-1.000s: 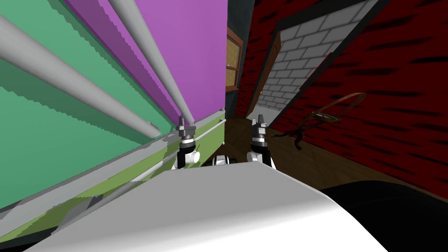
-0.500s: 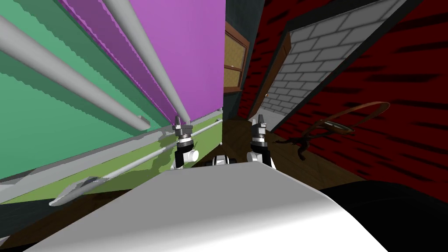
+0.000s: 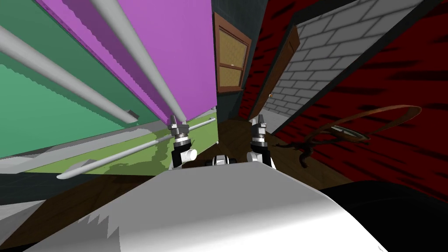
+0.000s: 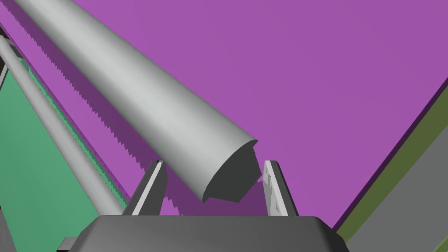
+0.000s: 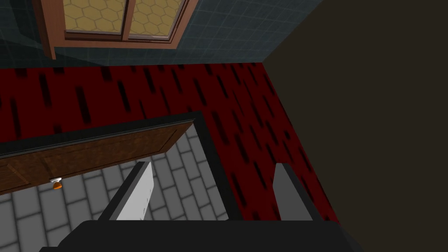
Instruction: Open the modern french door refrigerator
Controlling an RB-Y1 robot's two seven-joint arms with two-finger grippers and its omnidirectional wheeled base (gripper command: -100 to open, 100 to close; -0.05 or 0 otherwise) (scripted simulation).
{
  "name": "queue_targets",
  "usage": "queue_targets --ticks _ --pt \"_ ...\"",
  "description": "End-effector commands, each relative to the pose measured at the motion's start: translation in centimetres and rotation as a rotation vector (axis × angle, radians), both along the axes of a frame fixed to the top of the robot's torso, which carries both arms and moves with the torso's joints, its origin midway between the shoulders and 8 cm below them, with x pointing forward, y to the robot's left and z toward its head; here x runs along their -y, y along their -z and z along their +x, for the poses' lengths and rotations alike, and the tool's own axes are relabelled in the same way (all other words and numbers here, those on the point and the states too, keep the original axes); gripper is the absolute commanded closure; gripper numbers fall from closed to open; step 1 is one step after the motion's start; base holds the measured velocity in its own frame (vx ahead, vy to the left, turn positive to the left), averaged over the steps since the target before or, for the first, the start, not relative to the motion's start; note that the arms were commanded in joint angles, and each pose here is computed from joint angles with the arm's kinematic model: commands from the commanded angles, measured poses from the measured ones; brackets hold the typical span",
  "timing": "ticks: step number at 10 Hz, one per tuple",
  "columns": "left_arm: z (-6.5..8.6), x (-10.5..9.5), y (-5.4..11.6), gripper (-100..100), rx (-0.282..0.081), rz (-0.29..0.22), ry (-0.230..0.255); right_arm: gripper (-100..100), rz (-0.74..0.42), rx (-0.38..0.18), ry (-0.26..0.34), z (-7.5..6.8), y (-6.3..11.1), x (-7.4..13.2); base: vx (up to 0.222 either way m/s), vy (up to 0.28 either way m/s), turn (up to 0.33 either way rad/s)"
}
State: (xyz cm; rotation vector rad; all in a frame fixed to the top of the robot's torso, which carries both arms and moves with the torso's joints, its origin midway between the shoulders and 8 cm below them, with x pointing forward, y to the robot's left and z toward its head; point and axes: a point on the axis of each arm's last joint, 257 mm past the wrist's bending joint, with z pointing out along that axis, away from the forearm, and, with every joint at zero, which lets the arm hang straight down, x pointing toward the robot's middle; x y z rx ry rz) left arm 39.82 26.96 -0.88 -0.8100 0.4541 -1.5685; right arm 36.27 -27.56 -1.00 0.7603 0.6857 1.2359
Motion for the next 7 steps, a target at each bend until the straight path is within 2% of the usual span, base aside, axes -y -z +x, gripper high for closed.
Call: queue_targets --ticks 1,3,4,6,7 --pt "-0.3 -0.9 0.2 100 -0.007 0.000 -0.025 0 0.000 0.000 0.000 0.0 0.0 0.0 0.000 -0.157 0.101" --pt "-0.9 -2.3 -0.1 100 0.002 0.000 -0.066 0 0.000 0.000 0.000 0.0 0.0 0.0 0.079 -0.264 0.218" --pt "-0.9 -2.3 -0.1 100 0.002 0.000 -0.066 0 0.000 0.000 0.000 0.0 0.0 0.0 0.043 -0.209 0.120" --pt "-1.7 -3.7 -0.5 100 0.011 0.001 -0.107 0 0.000 0.000 0.000 0.0 0.0 0.0 0.035 -0.242 0.139" --pt "-1.7 -3.7 -0.5 100 0.011 0.001 -0.107 0 0.000 0.000 0.000 0.0 0.0 0.0 0.017 -0.221 0.086"
